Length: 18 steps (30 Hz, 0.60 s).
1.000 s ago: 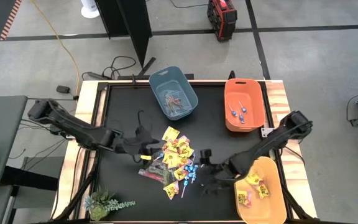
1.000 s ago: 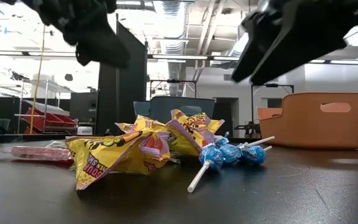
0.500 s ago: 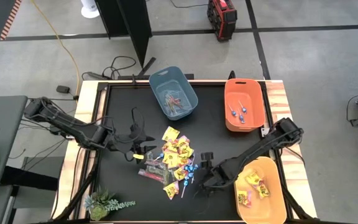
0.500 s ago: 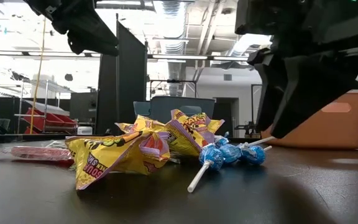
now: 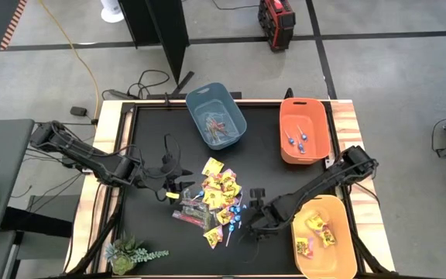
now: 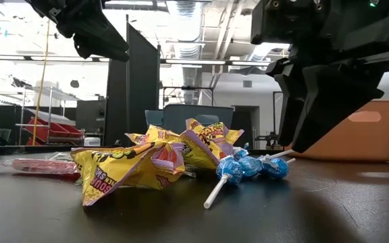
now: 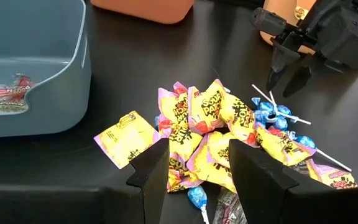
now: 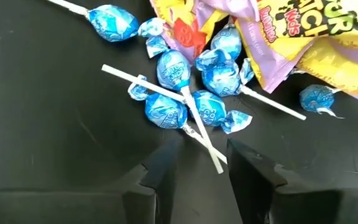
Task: Sort candy
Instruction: Put the blue candy into the orange bin
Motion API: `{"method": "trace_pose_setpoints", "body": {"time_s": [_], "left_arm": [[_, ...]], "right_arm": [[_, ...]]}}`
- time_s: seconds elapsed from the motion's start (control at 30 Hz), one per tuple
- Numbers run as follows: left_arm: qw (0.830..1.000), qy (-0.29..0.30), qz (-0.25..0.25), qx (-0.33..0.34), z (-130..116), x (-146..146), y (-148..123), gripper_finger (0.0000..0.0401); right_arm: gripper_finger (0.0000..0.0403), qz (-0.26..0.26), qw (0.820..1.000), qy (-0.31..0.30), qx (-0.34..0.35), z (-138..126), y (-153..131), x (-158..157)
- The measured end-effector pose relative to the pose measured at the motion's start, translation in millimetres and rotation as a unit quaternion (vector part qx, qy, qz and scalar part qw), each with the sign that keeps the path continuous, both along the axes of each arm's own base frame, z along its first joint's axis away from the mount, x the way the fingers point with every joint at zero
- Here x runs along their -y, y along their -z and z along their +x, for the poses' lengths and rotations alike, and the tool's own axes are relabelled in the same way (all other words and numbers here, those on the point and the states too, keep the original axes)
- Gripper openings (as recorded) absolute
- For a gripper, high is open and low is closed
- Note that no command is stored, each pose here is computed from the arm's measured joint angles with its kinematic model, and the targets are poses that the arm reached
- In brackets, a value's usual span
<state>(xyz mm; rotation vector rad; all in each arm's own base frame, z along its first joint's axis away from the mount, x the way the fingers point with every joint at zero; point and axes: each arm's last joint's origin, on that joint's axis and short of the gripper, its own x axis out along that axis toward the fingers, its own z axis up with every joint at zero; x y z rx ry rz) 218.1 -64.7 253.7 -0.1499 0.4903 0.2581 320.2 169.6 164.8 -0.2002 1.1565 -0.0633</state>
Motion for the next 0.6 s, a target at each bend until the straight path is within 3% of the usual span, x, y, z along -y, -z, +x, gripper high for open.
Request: {"method": "trace_pose_setpoints", "body": {"time_s": [0.43, 0.6], "left_arm": [[1.000, 0.001, 0.001, 0.000, 0, 0, 0, 0.0160], [1.000, 0.001, 0.001, -0.001, 0, 0, 0, 0.0160]], "right_arm": [[0.0146, -0.017, 1.000, -0.001, -0.025, 5, 23, 0], [0.0124, -0.017, 1.000, -0.001, -0.023, 6, 24, 1]]}}
